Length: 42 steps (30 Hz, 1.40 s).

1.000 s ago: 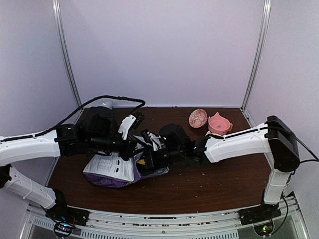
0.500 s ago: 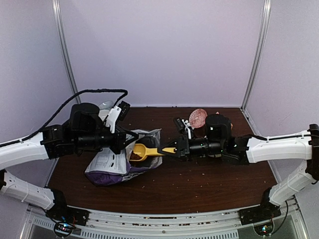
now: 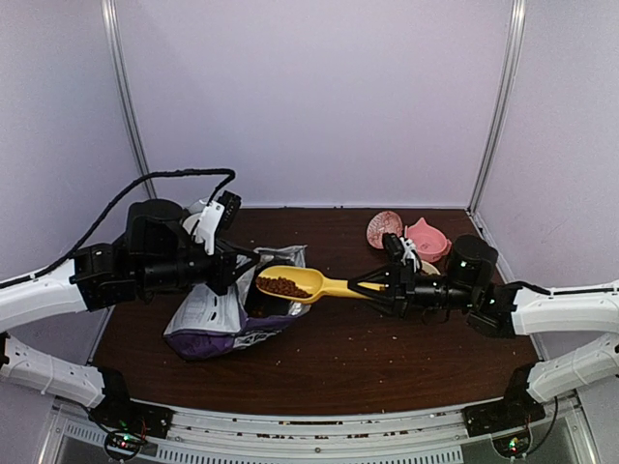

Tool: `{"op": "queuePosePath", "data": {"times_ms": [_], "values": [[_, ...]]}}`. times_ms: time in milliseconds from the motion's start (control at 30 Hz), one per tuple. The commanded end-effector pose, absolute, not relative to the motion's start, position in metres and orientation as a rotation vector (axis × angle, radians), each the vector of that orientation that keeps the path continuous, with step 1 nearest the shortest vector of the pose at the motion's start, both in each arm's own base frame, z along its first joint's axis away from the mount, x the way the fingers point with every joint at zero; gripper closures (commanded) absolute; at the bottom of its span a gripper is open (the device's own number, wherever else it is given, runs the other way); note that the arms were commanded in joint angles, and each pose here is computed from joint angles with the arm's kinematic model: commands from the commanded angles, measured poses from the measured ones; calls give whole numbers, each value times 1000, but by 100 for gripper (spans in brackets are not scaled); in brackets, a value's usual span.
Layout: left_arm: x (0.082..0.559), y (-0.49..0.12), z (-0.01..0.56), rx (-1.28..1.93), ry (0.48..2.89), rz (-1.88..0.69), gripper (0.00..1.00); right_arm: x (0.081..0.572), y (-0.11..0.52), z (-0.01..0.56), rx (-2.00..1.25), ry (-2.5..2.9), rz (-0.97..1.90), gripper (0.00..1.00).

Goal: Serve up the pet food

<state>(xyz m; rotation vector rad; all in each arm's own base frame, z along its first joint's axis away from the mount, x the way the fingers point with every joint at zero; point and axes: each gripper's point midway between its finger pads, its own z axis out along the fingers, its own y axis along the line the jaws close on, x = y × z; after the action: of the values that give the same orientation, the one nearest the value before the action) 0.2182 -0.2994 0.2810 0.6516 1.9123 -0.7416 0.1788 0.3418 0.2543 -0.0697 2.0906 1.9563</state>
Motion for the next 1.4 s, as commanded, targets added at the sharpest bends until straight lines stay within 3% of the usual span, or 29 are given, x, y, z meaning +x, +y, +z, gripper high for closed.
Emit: {"op": "queuePosePath", "data": {"times_ms": [0, 400, 1000, 1367], "values": [[231, -286, 316, 510, 1816, -743, 100, 173, 325, 287, -60, 1943, 2061, 96], [233, -285, 317, 489, 1826, -760, 100, 169, 307, 319, -45, 1800, 2112, 96], [227, -280, 316, 517, 1828, -758, 100, 301, 138, 268, 535, 1731, 1487, 95], [225, -280, 315, 534, 1828, -762, 100, 348, 63, 223, 705, 1806, 1154, 95]]}}
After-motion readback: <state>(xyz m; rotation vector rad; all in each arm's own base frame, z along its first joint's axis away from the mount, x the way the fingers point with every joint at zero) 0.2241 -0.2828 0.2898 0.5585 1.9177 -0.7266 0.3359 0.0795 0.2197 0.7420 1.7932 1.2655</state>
